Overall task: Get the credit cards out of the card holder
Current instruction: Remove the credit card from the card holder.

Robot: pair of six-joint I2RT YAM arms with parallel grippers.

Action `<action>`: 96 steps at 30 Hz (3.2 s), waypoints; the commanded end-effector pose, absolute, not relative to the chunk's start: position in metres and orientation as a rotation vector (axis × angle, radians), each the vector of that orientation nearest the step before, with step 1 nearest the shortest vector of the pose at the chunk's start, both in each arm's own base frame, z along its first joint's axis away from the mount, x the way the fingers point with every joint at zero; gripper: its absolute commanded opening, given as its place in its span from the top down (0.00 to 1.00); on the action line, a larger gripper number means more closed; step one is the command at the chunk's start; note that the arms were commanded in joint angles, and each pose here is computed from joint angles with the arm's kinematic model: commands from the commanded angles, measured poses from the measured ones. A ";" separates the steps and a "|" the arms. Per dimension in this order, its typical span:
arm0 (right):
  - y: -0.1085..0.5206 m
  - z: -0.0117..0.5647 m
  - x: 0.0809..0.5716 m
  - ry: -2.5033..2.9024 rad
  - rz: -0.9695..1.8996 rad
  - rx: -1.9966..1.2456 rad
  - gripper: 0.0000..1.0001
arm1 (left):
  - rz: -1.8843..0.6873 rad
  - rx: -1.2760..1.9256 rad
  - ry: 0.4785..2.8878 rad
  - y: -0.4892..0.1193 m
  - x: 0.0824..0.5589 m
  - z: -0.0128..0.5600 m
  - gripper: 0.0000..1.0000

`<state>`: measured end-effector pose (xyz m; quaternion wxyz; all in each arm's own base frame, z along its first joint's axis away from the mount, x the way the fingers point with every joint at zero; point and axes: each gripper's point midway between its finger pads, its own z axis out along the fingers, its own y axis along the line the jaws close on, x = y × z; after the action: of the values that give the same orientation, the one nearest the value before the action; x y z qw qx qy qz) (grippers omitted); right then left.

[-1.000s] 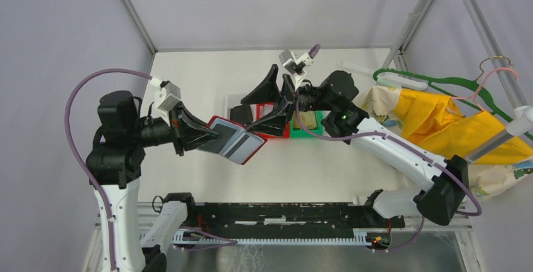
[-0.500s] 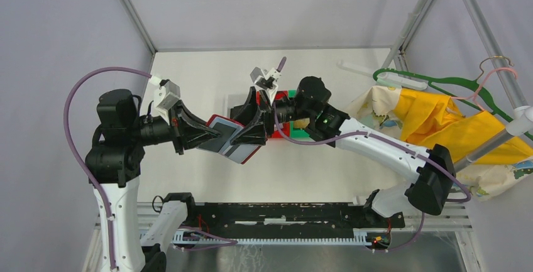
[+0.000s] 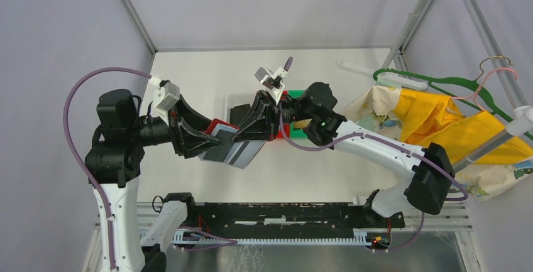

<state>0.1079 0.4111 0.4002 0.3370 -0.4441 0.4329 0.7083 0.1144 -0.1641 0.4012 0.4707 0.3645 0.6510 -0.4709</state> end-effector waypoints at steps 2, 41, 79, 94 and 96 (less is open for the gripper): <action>0.390 0.429 0.093 0.960 1.853 -1.189 1.00 | -1.282 0.923 1.575 -0.169 0.104 0.406 0.37; 0.326 0.454 0.187 1.214 1.473 -0.631 0.21 | -1.057 0.678 1.671 -0.155 0.156 0.403 0.98; 0.406 0.439 0.125 1.069 2.082 -0.647 0.38 | -1.247 0.664 1.666 -0.165 0.141 0.414 0.98; 0.379 0.482 0.104 0.726 2.259 -0.569 0.50 | -1.403 0.570 1.725 -0.169 0.140 0.412 0.77; 0.380 0.484 0.103 0.714 2.256 -0.568 0.50 | -1.429 0.560 1.740 -0.170 0.140 0.410 0.73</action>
<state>0.1361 0.4098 0.4203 0.3142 -0.2051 0.4020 0.8352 0.1508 -0.1646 0.4203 0.4645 0.2404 0.6775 -0.5171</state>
